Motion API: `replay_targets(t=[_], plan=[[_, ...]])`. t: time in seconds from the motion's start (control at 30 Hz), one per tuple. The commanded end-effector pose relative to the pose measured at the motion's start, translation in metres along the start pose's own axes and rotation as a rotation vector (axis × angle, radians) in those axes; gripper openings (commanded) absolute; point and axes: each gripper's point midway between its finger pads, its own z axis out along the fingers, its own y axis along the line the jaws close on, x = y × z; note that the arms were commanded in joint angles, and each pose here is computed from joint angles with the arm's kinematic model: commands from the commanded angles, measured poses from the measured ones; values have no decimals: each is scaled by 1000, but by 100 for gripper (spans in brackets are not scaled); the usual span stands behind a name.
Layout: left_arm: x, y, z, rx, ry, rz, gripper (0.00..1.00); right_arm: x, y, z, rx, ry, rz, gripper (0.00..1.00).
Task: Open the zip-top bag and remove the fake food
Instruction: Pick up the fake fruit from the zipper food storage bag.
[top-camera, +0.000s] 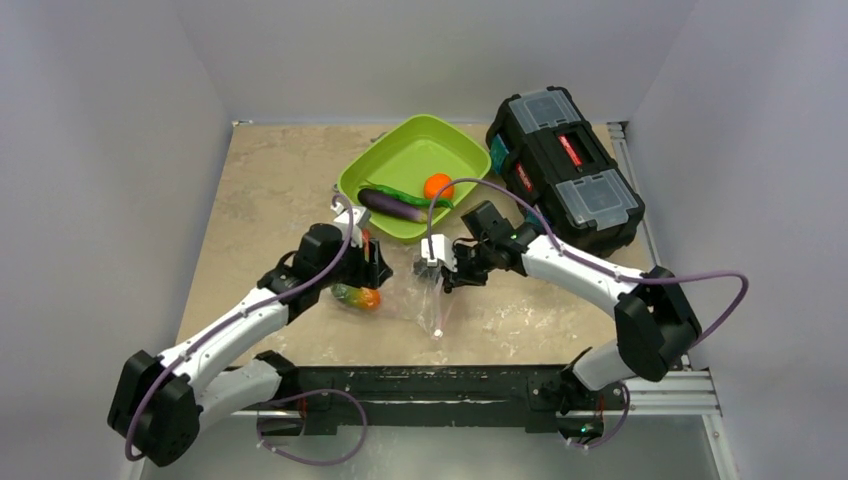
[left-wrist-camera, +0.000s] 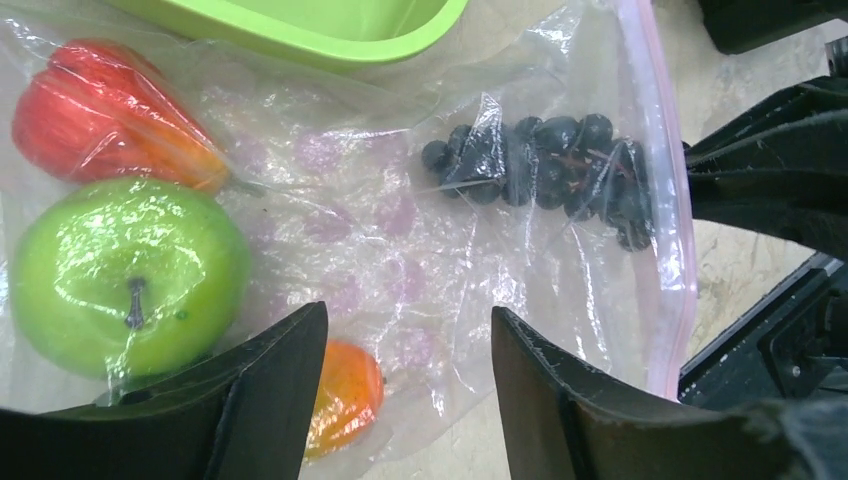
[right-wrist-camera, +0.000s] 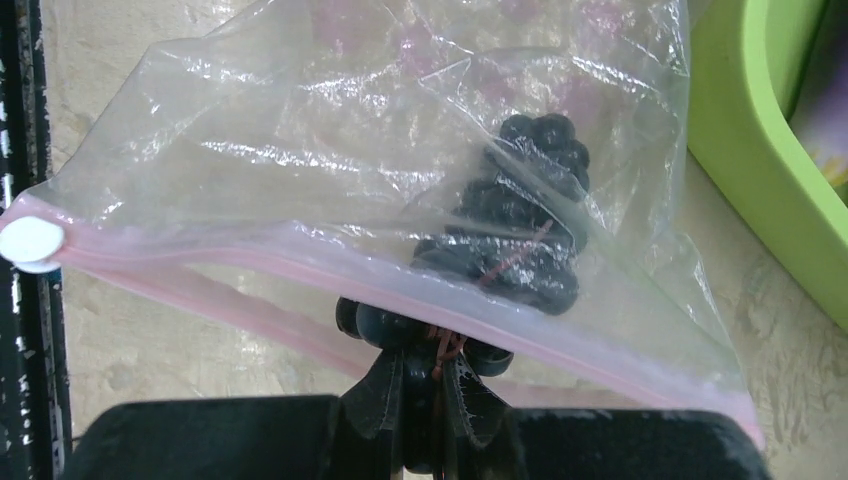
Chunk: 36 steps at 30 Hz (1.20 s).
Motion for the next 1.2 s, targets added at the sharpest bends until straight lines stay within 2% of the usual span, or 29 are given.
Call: replay_targets(t=[0.0,0.3,0.8,1.17], plan=[[-4,-4,-17,9,-40,-6,62,-7,5,-18,-4,-62,5,0],[-4,-10,-40,44,-109,-34,72,6,6,-38,33,-83,53,0],[-2,-12,-61,59,-151,-48,76,18,12,-57,74,-71,76,0],[-4,-14,-67,73,-180,-51,83,22,17,-72,112,-71,92,0]])
